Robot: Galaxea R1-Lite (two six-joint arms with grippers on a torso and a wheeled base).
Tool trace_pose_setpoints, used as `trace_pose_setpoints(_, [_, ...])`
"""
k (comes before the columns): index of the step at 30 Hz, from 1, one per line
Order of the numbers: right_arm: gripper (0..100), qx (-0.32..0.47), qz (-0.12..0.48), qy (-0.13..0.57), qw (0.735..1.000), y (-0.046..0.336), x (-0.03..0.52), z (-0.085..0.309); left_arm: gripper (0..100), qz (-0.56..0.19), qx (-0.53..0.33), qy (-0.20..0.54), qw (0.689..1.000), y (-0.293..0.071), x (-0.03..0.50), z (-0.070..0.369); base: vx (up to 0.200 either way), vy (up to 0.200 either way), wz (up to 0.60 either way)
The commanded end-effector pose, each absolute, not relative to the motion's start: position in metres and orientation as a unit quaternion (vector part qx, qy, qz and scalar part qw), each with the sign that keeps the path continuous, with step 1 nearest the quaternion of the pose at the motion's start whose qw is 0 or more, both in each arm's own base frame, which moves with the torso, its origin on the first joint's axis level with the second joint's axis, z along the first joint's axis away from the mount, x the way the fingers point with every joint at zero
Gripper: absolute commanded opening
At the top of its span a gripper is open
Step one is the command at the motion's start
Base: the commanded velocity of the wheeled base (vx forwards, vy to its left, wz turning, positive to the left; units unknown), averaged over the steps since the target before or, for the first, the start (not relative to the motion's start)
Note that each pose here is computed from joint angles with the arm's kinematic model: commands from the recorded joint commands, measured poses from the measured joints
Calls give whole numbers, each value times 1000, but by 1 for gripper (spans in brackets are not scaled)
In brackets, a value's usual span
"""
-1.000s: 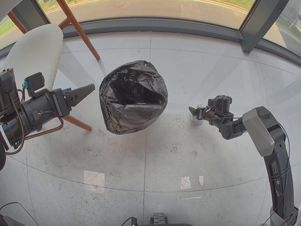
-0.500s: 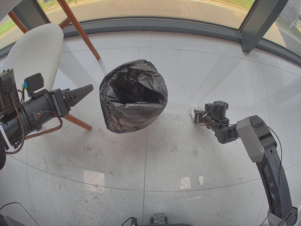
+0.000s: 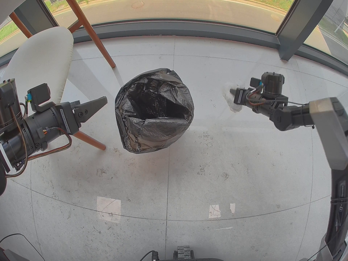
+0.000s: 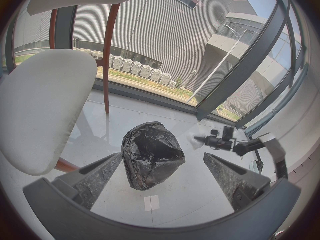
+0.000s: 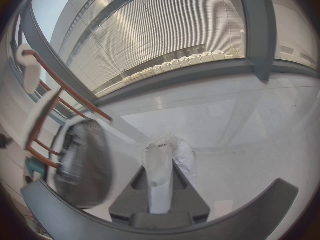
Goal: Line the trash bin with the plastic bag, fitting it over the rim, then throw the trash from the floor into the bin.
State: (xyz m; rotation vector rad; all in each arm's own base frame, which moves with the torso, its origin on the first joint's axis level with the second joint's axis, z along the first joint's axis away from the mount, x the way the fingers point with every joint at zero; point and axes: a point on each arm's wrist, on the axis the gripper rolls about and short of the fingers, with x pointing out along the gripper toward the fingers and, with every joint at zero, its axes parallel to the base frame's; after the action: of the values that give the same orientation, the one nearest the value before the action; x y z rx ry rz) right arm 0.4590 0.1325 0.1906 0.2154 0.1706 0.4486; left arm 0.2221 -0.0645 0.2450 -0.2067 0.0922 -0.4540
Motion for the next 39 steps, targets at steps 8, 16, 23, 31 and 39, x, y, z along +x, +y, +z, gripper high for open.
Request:
trace_pose_setpoints(8, [0,134,502,-10,854,276,273,261,100,-205,-90,36,974,-55,222,247,0,0,0])
trace_pose_setpoints(16, [0,141,508,-65,847,296,283,259,100,-196,-81,36,976,-50,224,245,0,0,0])
trace_pose_setpoints(23, [0,152,496,-112,848,296,303,279,100,-196,-81,38,976,-51,224,245,0,0,0])
trace_pose_setpoints(31, [100,154,493,-123,847,293,303,286,100,-196,-81,41,976,-50,224,243,0,0,0])
trace_pose_setpoints(39, [100,152,479,-142,853,282,297,301,100,-193,-82,45,977,-49,221,240,0,0,0])
